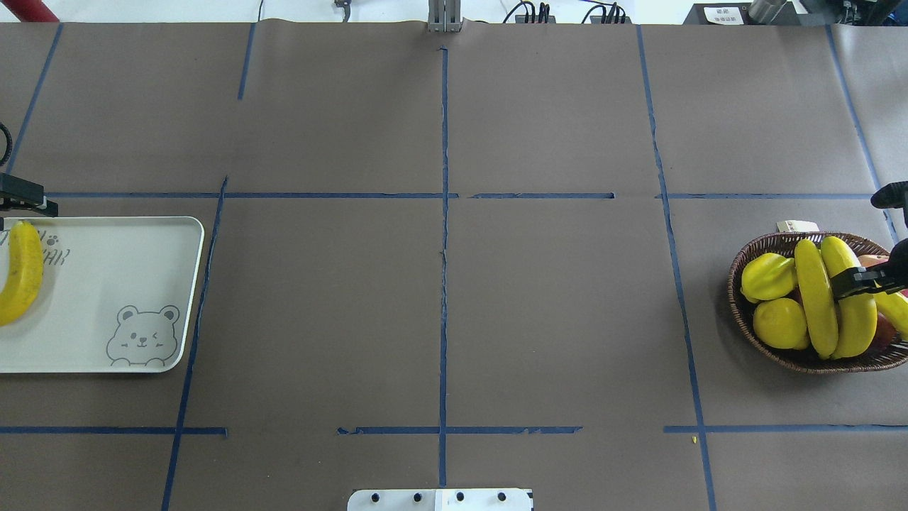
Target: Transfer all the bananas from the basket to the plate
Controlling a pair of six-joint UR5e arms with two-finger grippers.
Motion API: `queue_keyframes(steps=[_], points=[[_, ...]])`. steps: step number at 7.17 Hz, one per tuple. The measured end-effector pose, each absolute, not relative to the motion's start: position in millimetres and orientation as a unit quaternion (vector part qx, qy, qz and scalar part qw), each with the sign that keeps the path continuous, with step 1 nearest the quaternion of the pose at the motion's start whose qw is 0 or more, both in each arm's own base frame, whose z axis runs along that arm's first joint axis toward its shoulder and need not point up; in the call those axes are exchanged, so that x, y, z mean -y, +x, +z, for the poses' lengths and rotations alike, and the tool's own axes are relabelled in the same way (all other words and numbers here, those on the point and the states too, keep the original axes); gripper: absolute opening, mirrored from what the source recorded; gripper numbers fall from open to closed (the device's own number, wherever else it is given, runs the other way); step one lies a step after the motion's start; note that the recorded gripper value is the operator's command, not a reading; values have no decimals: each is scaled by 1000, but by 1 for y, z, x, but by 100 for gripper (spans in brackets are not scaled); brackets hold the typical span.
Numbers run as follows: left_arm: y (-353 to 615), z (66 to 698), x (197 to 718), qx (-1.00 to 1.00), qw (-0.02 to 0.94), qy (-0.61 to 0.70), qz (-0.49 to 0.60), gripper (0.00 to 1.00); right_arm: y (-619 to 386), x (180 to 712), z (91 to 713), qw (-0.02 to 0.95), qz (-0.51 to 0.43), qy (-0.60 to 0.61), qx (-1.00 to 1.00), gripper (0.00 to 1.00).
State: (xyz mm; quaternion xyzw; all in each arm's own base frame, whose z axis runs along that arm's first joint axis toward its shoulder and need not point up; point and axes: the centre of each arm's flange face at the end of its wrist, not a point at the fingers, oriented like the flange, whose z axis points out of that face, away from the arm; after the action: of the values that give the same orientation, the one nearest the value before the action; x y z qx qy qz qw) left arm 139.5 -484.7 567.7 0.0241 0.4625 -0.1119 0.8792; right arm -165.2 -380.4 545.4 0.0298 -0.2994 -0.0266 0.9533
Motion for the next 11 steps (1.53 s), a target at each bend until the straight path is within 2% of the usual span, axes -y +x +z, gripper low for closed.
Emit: queue_keyframes(steps=[2, 3, 5, 7, 11], points=[[140, 567, 485, -463, 879, 25, -111, 100, -169, 378, 550, 954, -32, 25, 297, 25], [140, 567, 485, -463, 879, 25, -112, 100, -170, 377, 550, 954, -33, 25, 296, 10], [140, 568, 485, -463, 879, 24, -112, 100, -170, 377, 550, 954, -39, 27, 295, 3], [140, 567, 485, -463, 879, 24, -112, 100, -164, 373, 541, 952, -49, 37, 298, 2], [141, 565, 486, -465, 878, 25, -112, 100, -115, 367, 472, 953, -72, 52, 291, 3]])
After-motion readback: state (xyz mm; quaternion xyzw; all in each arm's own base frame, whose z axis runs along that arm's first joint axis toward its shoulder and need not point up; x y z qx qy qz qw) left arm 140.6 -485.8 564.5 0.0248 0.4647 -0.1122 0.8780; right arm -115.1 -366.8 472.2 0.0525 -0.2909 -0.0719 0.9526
